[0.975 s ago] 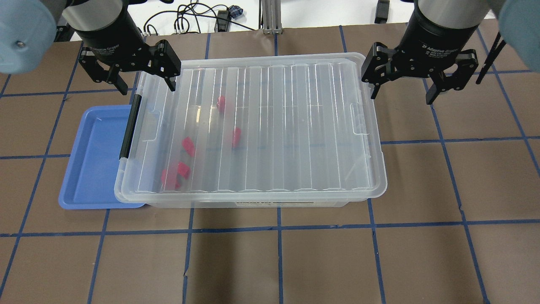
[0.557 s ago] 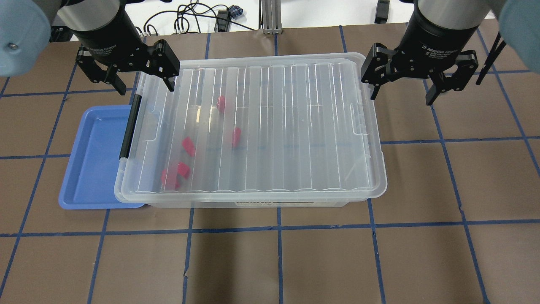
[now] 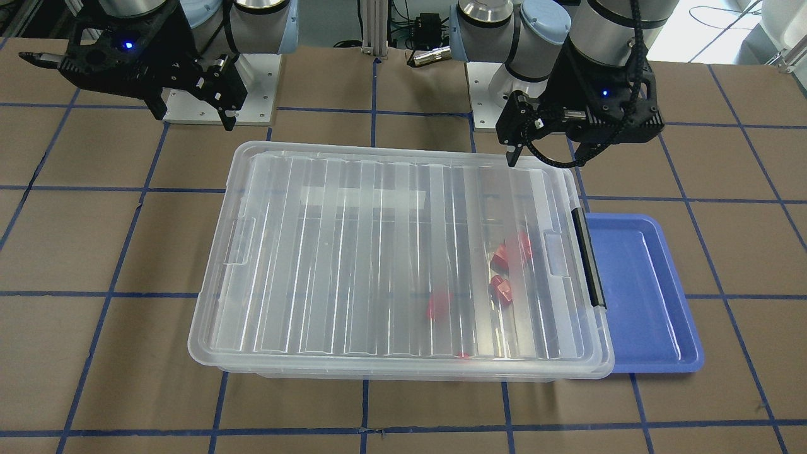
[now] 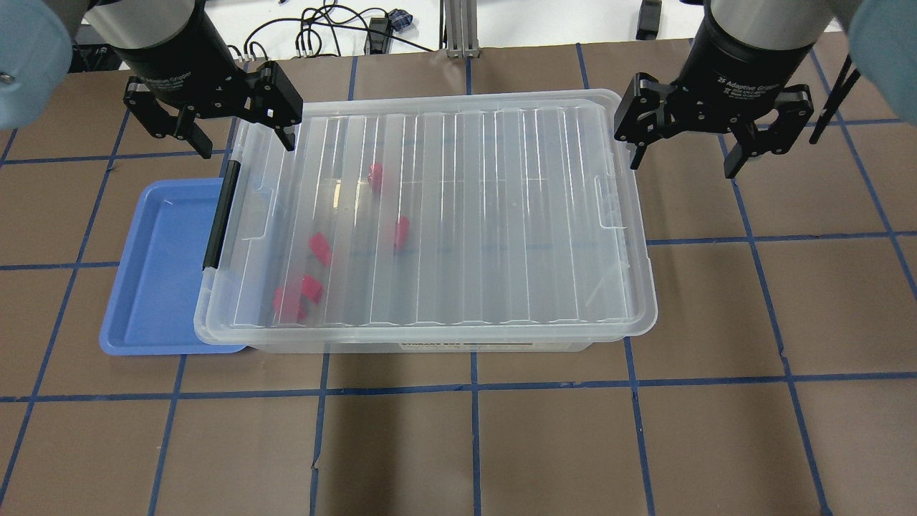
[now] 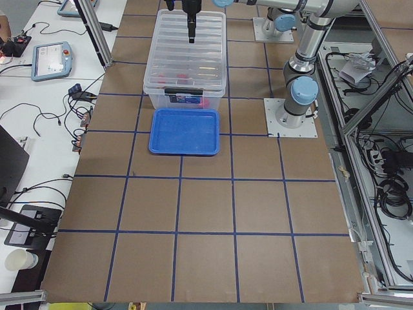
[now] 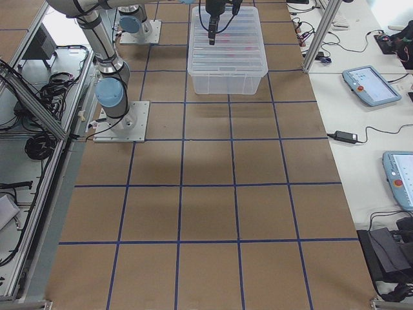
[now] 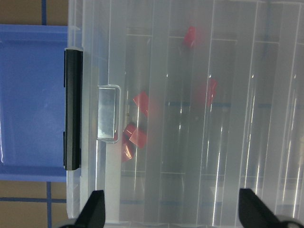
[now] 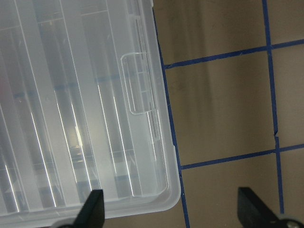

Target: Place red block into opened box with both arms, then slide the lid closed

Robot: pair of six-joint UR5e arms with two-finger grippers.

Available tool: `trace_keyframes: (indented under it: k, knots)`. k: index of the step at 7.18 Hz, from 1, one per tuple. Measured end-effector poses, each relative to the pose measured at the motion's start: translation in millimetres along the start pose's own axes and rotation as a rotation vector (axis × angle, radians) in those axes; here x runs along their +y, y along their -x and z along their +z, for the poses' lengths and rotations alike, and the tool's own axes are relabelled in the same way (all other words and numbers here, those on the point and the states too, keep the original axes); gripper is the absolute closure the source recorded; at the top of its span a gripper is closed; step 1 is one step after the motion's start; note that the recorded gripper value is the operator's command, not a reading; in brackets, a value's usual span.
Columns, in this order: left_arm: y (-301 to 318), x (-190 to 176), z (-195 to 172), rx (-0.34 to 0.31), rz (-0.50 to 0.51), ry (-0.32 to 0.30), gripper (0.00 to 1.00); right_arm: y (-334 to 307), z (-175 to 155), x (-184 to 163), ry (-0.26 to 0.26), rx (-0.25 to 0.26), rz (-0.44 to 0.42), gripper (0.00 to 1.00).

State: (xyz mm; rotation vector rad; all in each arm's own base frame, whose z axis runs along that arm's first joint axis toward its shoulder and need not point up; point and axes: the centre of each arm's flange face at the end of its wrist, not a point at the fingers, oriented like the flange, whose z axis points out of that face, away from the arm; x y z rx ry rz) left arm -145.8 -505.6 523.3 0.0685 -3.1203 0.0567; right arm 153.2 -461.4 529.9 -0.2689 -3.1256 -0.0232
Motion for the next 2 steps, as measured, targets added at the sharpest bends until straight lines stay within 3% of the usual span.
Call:
trace_keyframes:
  k: [2]
  knots:
    - [0.2,1.4,0.8,0.002,0.0,0.002,0.0,0.1,0.1,-0.3,-0.001,0.0,-0.001,0.0]
